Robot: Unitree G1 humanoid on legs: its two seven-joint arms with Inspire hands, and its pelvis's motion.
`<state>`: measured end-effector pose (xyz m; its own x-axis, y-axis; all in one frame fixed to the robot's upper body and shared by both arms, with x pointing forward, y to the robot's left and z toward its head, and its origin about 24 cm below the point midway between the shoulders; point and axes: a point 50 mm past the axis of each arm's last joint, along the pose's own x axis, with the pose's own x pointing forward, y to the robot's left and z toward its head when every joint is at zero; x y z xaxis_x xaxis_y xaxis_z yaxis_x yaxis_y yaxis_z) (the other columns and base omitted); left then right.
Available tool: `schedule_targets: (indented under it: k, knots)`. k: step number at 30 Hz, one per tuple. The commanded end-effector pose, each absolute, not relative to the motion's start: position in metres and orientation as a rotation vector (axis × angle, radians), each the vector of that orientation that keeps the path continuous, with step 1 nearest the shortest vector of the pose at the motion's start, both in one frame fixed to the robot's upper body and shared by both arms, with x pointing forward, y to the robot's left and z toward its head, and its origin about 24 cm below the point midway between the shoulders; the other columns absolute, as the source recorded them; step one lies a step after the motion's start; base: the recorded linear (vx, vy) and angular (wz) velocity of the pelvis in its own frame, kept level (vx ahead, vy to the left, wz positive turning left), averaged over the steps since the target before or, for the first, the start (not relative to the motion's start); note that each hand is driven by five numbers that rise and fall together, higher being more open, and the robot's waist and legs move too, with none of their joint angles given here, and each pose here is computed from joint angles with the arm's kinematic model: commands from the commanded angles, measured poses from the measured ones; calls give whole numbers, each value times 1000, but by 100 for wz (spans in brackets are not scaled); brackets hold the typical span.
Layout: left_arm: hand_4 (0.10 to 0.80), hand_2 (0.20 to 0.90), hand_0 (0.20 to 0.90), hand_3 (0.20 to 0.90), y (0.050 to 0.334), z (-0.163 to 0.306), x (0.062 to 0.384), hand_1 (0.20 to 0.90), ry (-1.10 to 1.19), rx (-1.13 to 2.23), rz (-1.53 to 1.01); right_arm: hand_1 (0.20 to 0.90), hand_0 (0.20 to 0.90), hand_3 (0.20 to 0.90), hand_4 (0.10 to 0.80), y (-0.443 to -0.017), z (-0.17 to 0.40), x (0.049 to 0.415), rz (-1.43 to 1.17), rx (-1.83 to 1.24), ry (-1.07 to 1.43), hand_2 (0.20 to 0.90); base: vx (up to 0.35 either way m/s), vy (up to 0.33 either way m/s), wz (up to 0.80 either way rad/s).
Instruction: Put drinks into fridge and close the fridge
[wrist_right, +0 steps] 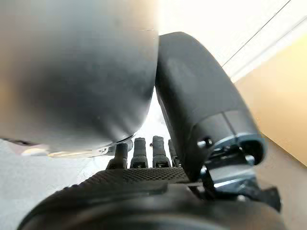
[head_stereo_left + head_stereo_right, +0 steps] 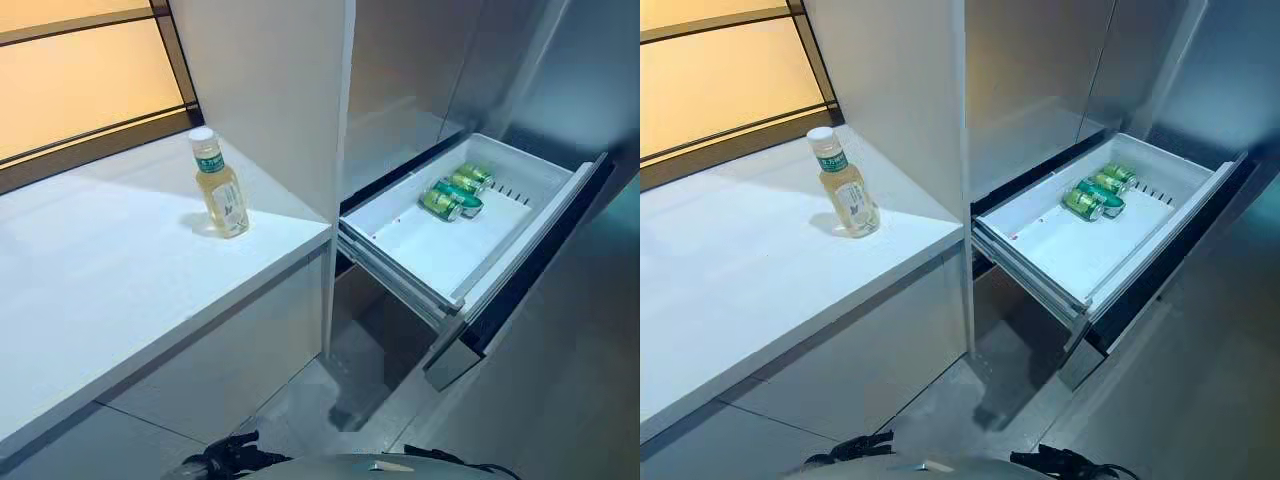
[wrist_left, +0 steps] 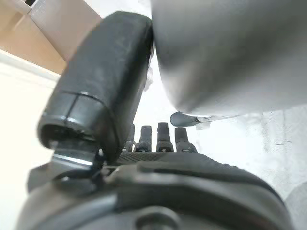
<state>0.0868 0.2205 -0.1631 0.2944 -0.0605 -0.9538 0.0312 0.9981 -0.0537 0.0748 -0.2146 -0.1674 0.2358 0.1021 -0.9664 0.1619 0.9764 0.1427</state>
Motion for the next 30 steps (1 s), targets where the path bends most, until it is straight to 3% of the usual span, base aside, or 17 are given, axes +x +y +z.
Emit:
schedule_targets:
  k: [1, 13, 23, 30]
  knots:
    - [800, 900, 900, 900, 215, -162, 96, 900, 1262, 23, -120, 900, 900, 900, 800, -223, -165, 79, -20, 181, 1348, 900, 0, 0, 0]
    - [800, 900, 900, 900, 215, -160, 100, 900, 1223, 5, -157, 900, 900, 900, 800, -223, -165, 80, -23, 186, 1346, 900, 0, 0, 0]
    - [800, 900, 900, 900, 203, -139, 149, 900, 929, 142, -252, 900, 900, 900, 800, -225, -163, 88, 9, 122, 1304, 900, 0, 0, 0]
    - [800, 900, 900, 900, 180, -108, 187, 900, 696, 136, -468, 900, 900, 900, 800, -227, -159, 101, 24, 53, 1247, 900, -20, 9, -3]
